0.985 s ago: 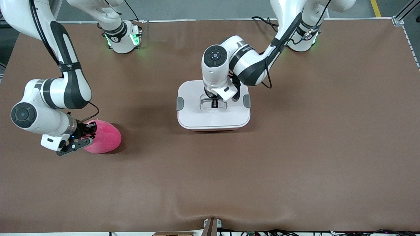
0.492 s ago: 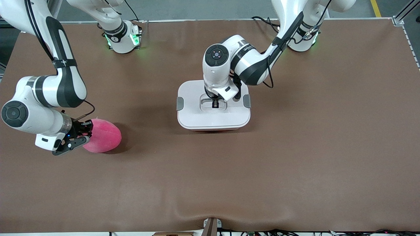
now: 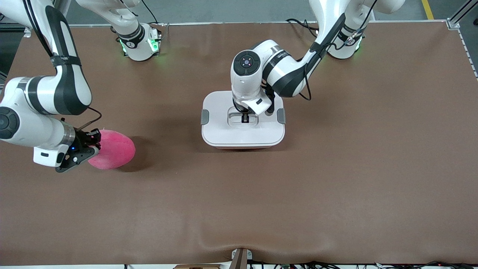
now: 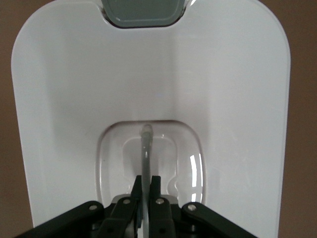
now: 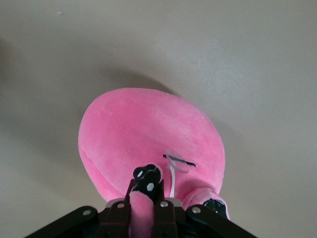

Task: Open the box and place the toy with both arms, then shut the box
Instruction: 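Lift the lid aside with the left gripper while the right gripper lifts the toy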

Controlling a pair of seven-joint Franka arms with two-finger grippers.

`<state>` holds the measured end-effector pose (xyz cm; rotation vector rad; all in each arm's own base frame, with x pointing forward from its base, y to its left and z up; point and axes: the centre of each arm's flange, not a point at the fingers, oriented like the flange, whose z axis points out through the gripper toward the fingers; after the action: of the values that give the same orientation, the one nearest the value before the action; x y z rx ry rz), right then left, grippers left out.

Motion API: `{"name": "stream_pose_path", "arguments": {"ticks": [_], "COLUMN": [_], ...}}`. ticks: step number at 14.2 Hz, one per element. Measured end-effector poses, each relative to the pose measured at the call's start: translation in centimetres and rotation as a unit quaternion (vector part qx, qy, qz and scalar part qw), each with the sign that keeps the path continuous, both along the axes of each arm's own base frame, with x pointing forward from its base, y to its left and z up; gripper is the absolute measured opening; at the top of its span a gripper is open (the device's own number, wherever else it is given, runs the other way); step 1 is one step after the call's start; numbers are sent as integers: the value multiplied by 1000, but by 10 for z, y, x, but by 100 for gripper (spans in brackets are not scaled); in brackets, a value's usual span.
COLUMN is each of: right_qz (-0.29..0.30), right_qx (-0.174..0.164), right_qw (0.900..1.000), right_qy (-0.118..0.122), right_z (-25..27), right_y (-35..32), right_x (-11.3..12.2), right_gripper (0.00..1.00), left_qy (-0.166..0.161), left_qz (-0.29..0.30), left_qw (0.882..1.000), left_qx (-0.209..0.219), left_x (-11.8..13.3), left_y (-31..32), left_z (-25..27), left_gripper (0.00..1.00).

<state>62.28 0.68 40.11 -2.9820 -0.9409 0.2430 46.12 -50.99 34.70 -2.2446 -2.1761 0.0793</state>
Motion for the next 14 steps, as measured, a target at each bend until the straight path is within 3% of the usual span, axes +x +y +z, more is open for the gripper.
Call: {"name": "stream_pose_path", "arguments": {"ticks": [4, 8, 14], "right_qz": [83, 175, 326], "right_qx": [12, 25, 39], "right_qw": [996, 984, 945], "right_qy": [-1, 1, -4], "right_z": [34, 60, 88], "right_y": [10, 21, 61], "right_x": [-11, -22, -36], "right_gripper": [15, 15, 15], "left_qy": [-7, -16, -13], "left_qz": [2, 2, 19], "left_qw": [1000, 1000, 1000], "left_qx": [-5, -11, -2], "left_x": [0, -1, 12], "left_y": [1, 2, 24], "left_z": [12, 30, 48], "left_gripper": [7, 7, 7]}}
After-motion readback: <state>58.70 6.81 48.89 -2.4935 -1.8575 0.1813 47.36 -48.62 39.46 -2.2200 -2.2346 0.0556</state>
